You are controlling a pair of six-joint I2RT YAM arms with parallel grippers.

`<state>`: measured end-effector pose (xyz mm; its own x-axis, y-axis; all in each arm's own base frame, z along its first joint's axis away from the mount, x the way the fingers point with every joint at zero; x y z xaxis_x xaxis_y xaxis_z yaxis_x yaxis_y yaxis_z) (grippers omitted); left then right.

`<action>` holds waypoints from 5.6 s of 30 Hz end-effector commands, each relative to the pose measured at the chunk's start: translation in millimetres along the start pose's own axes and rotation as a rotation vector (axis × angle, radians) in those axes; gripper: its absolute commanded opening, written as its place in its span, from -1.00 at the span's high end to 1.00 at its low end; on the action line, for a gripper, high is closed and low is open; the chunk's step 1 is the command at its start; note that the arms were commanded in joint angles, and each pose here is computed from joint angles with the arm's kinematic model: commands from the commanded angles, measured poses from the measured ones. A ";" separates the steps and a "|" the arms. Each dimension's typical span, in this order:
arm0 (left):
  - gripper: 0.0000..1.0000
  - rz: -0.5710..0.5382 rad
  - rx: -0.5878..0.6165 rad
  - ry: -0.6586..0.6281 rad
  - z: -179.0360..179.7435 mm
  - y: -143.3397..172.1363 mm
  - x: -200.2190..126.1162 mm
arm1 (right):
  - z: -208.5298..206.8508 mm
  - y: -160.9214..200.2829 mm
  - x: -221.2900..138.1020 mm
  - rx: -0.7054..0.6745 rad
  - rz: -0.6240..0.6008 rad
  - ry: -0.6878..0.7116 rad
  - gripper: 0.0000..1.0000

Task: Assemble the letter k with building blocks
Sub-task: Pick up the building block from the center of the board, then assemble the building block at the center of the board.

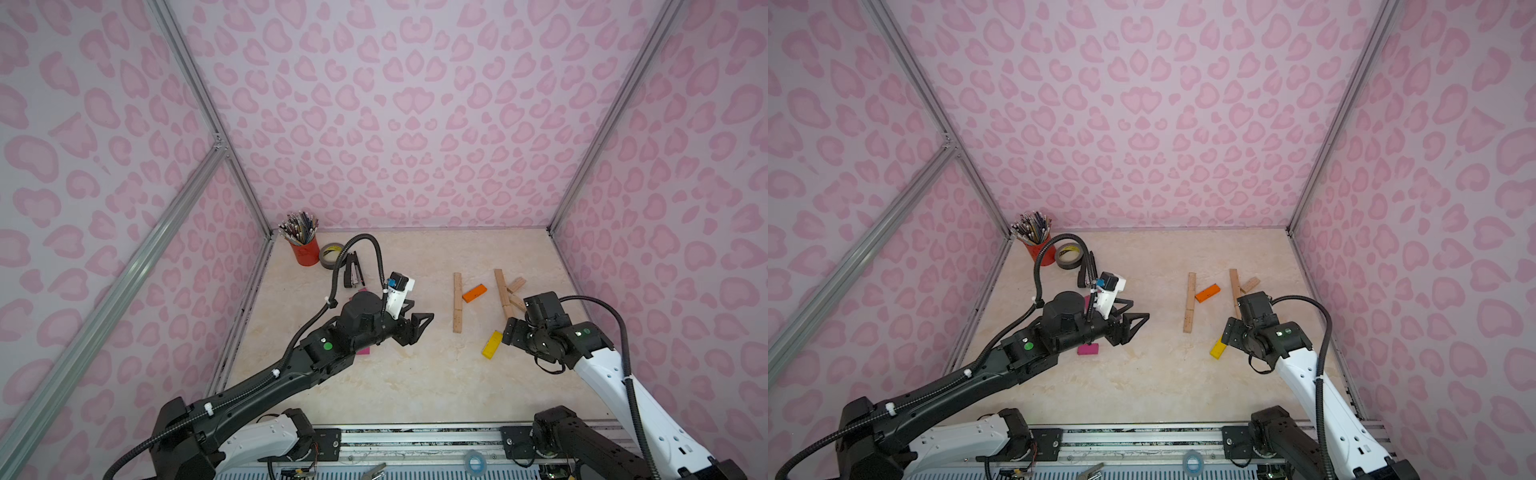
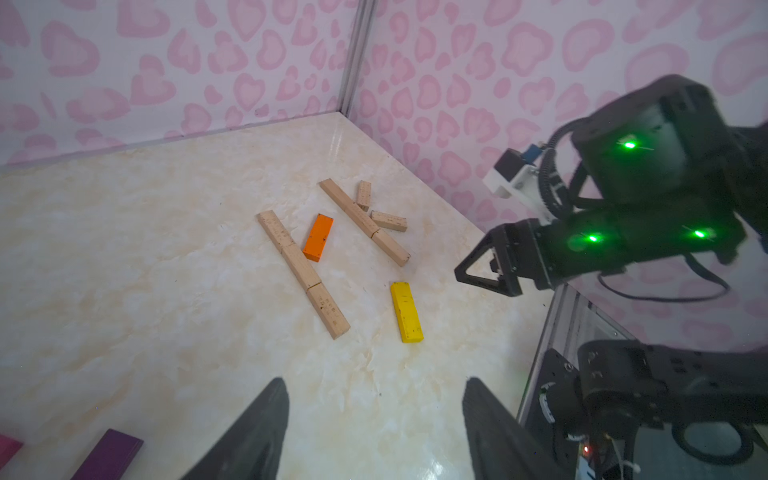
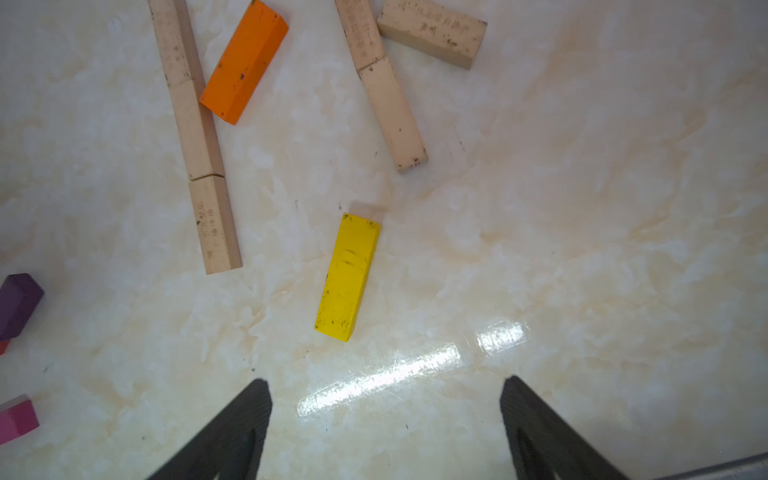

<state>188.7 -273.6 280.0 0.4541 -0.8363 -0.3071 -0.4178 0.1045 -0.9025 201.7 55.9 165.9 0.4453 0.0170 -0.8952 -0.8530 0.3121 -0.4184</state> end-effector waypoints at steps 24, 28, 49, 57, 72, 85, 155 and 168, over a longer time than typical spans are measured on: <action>-0.99 -0.045 0.437 0.087 -7.4 37.6 -38.3 | 28.9 22.8 106.7 -0.013 0.138 0.100 -0.20; -1.00 -0.029 0.478 0.119 -10.0 45.6 -39.6 | 28.5 28.5 115.6 -0.030 0.160 0.099 0.01; -1.00 -0.104 0.440 0.052 20.1 30.8 -52.0 | 62.6 -55.1 19.8 -0.781 -0.230 -0.153 0.76; -1.00 -0.100 0.510 0.068 32.7 33.6 -54.9 | 54.9 -33.0 43.2 -1.339 0.024 -0.168 0.74; -1.00 -0.082 0.556 0.045 36.0 42.7 -57.5 | 58.1 -34.9 122.1 -1.246 0.255 -0.218 0.70; -1.00 -0.070 0.558 0.051 36.9 45.4 -54.9 | 63.4 -39.0 146.5 -1.152 0.308 -0.208 0.51; -1.00 -0.036 0.549 0.033 43.1 51.5 -50.1 | 71.5 -48.3 153.4 -1.050 0.255 -0.264 0.40; -1.00 -0.031 0.548 0.034 43.7 52.7 -49.6 | 75.8 -48.3 153.4 -1.047 0.246 -0.281 0.40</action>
<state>178.1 -202.8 233.7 0.4305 -0.8573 -0.2824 0.0572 0.3382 -0.9393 334.2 112.5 64.7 0.1872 0.2068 -0.9603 -0.6691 -0.6890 -0.2787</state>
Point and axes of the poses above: each gripper's point midway between its finger pads, its own x axis out along the fingers, its own z axis along the line the jaws close on, y = z × x, the point moved 4 cm from there along -x, back along the fingers, and after that the axes turned 1 degree about -x, right-handed, at the moved point
